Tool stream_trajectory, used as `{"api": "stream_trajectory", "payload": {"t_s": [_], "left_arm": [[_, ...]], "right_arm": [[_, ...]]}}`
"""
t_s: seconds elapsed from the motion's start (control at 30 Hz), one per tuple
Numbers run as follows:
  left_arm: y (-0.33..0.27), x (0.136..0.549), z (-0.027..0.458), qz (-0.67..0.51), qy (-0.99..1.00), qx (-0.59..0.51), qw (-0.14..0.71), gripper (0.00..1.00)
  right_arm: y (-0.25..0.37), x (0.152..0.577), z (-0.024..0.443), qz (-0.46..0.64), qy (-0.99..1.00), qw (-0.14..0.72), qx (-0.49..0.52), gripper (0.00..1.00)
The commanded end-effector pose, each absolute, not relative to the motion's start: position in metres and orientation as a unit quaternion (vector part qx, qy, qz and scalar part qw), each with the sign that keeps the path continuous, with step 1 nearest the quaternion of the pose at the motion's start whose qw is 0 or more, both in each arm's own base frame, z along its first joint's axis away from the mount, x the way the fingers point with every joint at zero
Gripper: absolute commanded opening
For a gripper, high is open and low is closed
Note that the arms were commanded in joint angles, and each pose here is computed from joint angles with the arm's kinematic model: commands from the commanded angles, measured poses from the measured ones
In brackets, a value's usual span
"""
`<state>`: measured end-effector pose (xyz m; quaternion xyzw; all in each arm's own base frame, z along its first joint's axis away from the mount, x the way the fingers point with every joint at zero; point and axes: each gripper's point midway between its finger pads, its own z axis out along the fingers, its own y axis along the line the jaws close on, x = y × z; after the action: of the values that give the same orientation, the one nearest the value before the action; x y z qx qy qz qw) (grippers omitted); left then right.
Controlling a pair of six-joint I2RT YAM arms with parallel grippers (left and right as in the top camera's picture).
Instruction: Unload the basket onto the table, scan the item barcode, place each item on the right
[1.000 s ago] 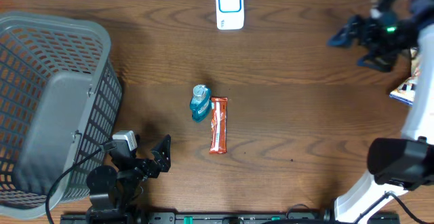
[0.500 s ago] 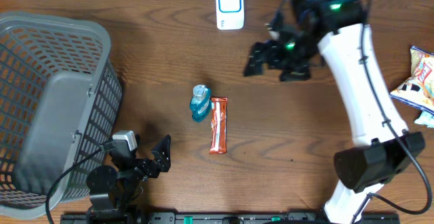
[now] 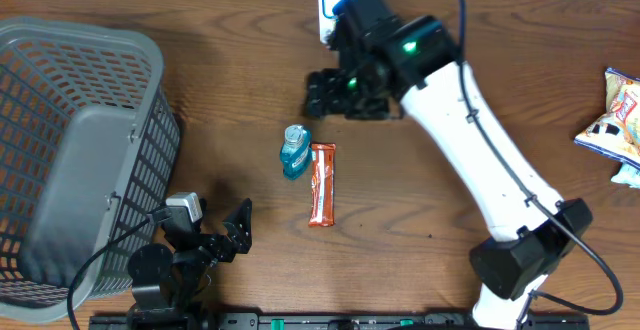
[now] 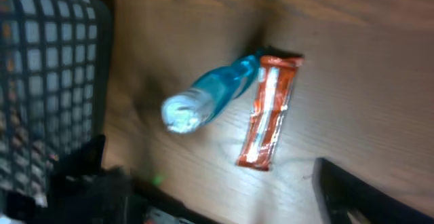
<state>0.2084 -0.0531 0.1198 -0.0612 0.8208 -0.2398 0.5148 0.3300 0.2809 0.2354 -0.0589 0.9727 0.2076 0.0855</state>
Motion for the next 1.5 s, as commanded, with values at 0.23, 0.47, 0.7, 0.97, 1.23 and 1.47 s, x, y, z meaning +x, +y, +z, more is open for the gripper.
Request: {"api": "stream_trajectory", "payload": {"t_s": [0.23,0.47,0.7,0.97,1.23,1.47], "left_arm": [[-0.054,0.206,0.11,-0.241,0.829,-0.061,0.501,0.99],[-0.054,0.206,0.11,-0.241,0.829,-0.061,0.501,0.99],[-0.054,0.206,0.11,-0.241,0.829,-0.061,0.501,0.99],[-0.054,0.206,0.11,-0.241,0.829,-0.061,0.501,0.99],[-0.054,0.206,0.11,-0.241,0.829,-0.061,0.501,0.99],[-0.054,0.206,0.11,-0.241,0.829,-0.061,0.501,0.99]], "right_arm": [[0.308,0.327,0.203,0.122,0.981,0.119,0.092,0.99],[0.339,0.329,0.15,0.097,0.987,0.097,0.084,0.99],[0.33,0.34,0.102,0.028,0.99,0.097,0.102,0.99],[0.328,0.342,0.086,0.005,0.991,0.097,0.087,0.63],[0.331,0.337,0.084,0.006,0.997,0.082,0.005,0.24],[0.328,0.342,0.095,0.014,0.982,0.083,-0.17,0.17]]}}
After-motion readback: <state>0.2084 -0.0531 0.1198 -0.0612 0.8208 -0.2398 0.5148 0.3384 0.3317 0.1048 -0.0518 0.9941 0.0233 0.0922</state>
